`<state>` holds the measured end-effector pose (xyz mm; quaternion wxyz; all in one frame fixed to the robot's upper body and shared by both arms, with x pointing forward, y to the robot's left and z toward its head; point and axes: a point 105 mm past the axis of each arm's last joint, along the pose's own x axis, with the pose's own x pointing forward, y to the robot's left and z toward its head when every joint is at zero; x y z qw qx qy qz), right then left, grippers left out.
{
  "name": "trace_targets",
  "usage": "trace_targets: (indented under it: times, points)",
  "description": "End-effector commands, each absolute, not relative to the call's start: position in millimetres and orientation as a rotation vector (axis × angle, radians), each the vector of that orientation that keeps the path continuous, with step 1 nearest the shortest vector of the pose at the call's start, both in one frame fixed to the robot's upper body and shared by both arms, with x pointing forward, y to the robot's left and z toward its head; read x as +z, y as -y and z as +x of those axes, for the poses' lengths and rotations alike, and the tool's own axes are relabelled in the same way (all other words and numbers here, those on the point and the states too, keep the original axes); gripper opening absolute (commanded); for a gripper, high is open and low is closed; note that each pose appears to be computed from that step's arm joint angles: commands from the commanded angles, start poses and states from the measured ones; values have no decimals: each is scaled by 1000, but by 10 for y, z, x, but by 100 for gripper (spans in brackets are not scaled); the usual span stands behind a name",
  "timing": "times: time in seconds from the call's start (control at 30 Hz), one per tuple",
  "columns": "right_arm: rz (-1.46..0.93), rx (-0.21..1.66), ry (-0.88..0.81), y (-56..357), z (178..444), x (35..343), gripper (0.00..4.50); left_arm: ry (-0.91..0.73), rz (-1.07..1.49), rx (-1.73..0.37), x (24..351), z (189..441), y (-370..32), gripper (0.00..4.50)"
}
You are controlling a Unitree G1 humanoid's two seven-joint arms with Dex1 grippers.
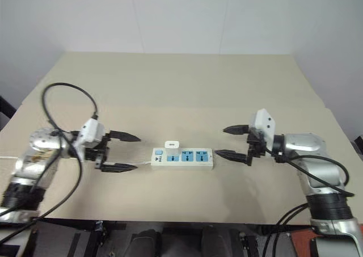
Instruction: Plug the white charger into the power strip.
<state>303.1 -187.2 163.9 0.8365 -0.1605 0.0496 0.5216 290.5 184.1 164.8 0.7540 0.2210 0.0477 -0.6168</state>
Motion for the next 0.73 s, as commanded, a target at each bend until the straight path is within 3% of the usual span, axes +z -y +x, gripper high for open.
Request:
trace_targets:
  times: [0.03,0.37,0.73]
  points:
    - [-358,1075,-51,1954,2951,1817,450,-72,489,-1267,1785,2897,-1962,449]
    - [-386,907,-143,2375,2765,1743,450,-94,463,-1166,1794,2800,-2129,449]
    - [-404,904,-151,2387,2722,1760,450,-85,449,-1161,1790,2835,-2088,449]
